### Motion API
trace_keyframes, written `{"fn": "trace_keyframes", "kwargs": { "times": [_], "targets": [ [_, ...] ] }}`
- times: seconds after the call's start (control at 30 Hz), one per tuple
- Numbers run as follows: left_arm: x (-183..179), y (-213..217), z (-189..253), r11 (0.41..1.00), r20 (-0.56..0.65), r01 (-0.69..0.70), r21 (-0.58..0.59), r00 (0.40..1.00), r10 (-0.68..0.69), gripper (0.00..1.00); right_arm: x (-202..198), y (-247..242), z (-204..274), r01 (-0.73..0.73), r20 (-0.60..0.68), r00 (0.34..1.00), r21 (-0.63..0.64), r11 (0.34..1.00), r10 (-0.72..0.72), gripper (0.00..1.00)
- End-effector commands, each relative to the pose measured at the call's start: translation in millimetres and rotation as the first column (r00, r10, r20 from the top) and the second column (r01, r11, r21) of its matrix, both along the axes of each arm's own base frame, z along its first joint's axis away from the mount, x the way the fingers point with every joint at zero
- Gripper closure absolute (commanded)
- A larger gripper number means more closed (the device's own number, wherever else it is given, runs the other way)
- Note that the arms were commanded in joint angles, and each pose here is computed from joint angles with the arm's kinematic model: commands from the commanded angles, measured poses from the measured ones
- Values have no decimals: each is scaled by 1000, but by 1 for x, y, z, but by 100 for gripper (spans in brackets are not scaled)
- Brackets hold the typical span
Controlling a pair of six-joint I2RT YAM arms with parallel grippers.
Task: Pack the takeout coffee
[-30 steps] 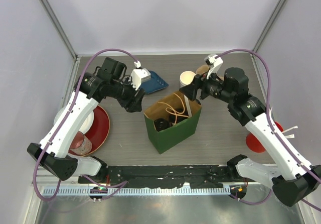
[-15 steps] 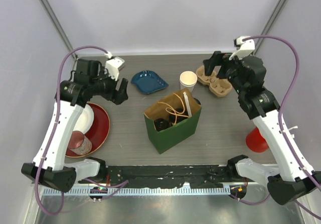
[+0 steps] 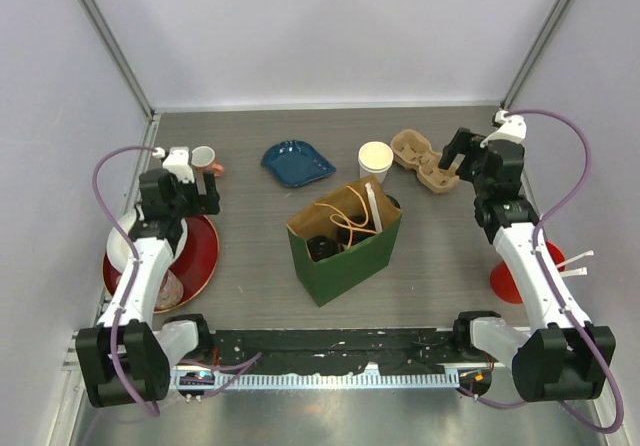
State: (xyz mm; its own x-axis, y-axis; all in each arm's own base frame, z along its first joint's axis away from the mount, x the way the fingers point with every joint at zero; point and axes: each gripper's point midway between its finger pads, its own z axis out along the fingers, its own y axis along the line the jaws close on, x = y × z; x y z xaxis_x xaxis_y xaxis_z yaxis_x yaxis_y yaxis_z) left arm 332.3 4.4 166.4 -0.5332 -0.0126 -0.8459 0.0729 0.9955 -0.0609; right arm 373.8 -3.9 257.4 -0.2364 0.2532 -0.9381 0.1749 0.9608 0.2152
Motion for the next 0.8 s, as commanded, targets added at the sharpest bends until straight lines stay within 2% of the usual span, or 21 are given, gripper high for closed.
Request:
{"fn": "trace_keyframes", "kwargs": {
  "times": [0.0, 0.03, 0.07, 0.1, 0.17, 0.2, 0.27, 0.4, 0.77],
  "targets": [
    [42, 25, 55, 989, 431, -144, -13, 892, 136, 0, 8, -4, 18, 13, 152, 988, -44, 999, -7, 4],
    [38, 26, 35, 988, 424, -156, -15, 893, 147, 0, 9, -10, 22, 42, 192, 981, -47, 998, -32, 4],
    [42, 26, 48, 988, 499, -153, -22, 855, 143, 0, 9, -12, 18, 58, 200, 979, -49, 997, -47, 4],
    [42, 25, 41, 989, 505, -145, -24, 852, 137, 0, 6, -15, 1, 77, 183, 981, -54, 996, -65, 4],
    [40, 20, 30, 993, 518, -118, -26, 848, 114, 0, 6, -21, 3, 106, 241, 967, -72, 992, -86, 4],
    [39, 17, 23, 995, 509, -101, -27, 855, 101, 0, 3, -22, -13, 105, 225, 971, -85, 991, -83, 4],
    [40, 15, 14, 995, 490, -92, -27, 866, 94, 0, 4, -16, -13, 69, 266, 963, -94, 993, -42, 4],
    [36, 22, -3, 991, 475, -130, -16, 871, 122, 0, 1, -6, -31, 6, 265, 964, -111, 994, 24, 4],
    [33, 17, -13, 981, 463, -137, -138, 867, 186, 0, -9, -16, -55, 67, 250, 967, -102, 993, -40, 4]
  ]
}}
